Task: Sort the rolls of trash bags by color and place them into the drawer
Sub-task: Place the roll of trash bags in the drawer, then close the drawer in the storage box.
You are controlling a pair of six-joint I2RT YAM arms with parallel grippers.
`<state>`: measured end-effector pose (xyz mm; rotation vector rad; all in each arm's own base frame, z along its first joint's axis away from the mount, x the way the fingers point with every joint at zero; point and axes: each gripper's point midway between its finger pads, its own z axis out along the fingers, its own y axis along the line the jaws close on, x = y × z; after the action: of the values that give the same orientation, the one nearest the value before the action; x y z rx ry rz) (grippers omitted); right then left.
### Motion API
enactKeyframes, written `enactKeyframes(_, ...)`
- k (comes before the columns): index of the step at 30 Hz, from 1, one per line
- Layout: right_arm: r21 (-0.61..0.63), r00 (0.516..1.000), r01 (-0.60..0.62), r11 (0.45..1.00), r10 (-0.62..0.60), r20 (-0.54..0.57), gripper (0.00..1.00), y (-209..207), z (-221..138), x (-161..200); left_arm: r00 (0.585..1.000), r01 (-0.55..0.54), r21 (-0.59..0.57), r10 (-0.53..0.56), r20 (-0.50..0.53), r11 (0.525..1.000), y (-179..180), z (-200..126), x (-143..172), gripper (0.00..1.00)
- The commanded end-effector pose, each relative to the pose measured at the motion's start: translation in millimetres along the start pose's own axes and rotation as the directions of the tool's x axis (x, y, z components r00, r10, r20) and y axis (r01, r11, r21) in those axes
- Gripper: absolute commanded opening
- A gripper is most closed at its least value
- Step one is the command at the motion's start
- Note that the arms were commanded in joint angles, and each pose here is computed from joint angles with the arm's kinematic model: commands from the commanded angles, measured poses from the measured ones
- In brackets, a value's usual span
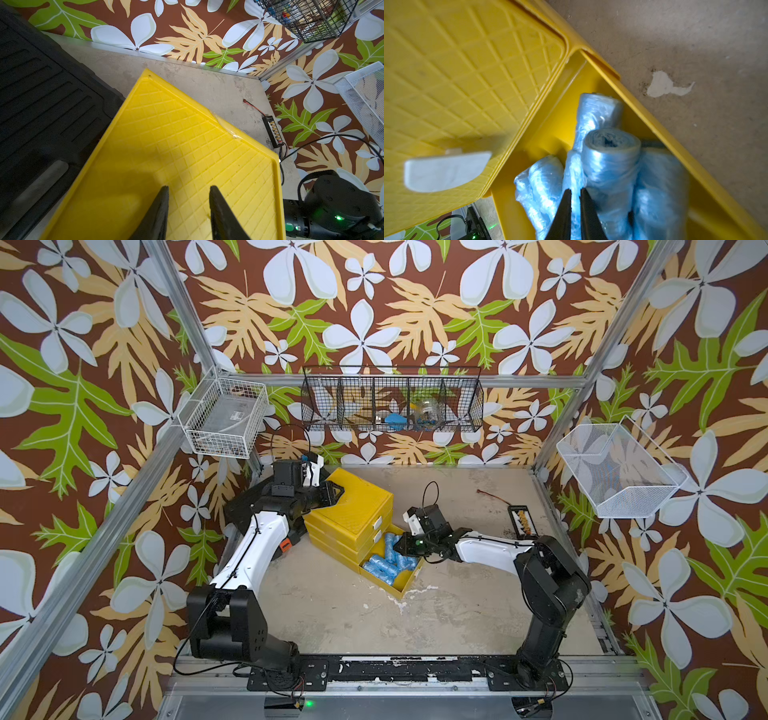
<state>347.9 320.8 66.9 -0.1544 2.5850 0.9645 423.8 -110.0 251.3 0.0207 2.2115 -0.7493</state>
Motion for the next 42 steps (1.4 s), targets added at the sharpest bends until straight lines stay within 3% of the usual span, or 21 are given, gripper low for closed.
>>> enactKeyframes(1, 0.070, 1.000, -0.028, 0.997, 0.028, -0.001, 0.14, -17, 7, 1, 0.999, 0.024, -0.021, -0.024, -0.032, 1.000, 6, 1, 9, 0.37)
enactKeyframes(8, 0.003, 0.999, 0.013, 1.000, -0.013, 0.050, 0.15, 7, -4, -16, 0.999, 0.017, -0.025, -0.018, -0.034, 1.000, 6, 0, 10, 0.37)
enactKeyframes(16, -0.052, 0.979, 0.126, 0.991, -0.116, 0.168, 0.21, 52, -66, -40, 0.999, 0.019, -0.026, -0.020, -0.033, 0.999, 6, 0, 9, 0.37)
enactKeyframes(22, 0.057, 0.970, 0.192, 0.980, -0.198, 0.139, 0.18, 24, -93, -6, 0.999, 0.019, -0.023, -0.020, -0.031, 1.000, 5, 0, 8, 0.37)
enactKeyframes(32, 0.170, 0.978, 0.180, 0.969, -0.195, 0.075, 0.16, -43, -103, 65, 0.999, 0.017, -0.024, -0.018, -0.029, 1.000, 5, -2, 8, 0.37)
enactKeyframes(42, 0.144, 0.985, 0.163, 0.976, -0.170, 0.038, 0.16, -53, -74, 72, 0.999, 0.018, -0.023, -0.019, -0.026, 1.000, 3, -4, 7, 0.37)
